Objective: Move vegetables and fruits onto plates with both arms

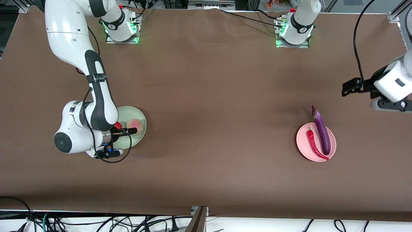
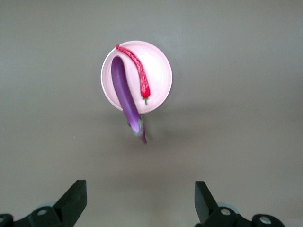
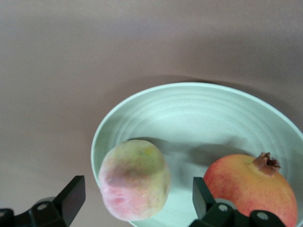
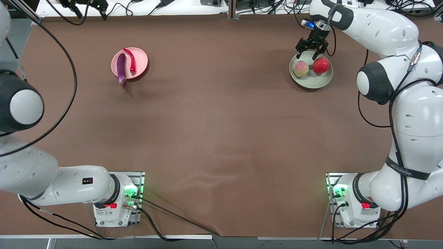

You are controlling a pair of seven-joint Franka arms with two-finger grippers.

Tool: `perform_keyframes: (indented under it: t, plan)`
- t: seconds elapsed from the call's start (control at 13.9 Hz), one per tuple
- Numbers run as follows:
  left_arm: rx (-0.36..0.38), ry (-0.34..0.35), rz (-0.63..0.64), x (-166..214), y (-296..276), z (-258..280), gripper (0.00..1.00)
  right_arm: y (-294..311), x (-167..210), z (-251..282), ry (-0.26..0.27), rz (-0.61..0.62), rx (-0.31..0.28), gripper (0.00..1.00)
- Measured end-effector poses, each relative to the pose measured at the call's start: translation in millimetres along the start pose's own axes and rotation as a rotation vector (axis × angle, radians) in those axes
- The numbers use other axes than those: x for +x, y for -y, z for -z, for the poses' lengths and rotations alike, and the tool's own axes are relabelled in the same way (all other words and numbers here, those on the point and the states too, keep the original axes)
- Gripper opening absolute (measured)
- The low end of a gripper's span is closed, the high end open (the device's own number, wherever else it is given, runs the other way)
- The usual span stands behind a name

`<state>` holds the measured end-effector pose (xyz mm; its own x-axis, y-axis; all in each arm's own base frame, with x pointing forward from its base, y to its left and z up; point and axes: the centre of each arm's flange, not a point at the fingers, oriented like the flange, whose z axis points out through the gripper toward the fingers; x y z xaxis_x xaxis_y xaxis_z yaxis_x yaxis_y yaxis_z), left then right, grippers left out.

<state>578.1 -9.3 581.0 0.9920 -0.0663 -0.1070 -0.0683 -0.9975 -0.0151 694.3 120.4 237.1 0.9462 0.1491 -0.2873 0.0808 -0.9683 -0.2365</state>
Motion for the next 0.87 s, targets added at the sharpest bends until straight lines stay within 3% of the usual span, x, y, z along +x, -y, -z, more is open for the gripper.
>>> perform_keyframes:
  t: [0.22,0.58,0.87]
  plan:
    - [0.121,-0.039,-0.058,-27.4,-30.3,16.8,1.0,9.9,-4.4,27.0,-0.042,0.016,0.003,1.0]
    - [0.09,-0.024,-0.051,-27.4,-41.7,9.0,1.0,31.9,-29.6,116.6,-0.164,0.002,-0.059,1.0]
    - [0.086,-0.027,-0.022,-25.2,-41.8,8.8,1.0,71.1,-101.2,216.5,-0.187,-0.006,-0.166,1.0]
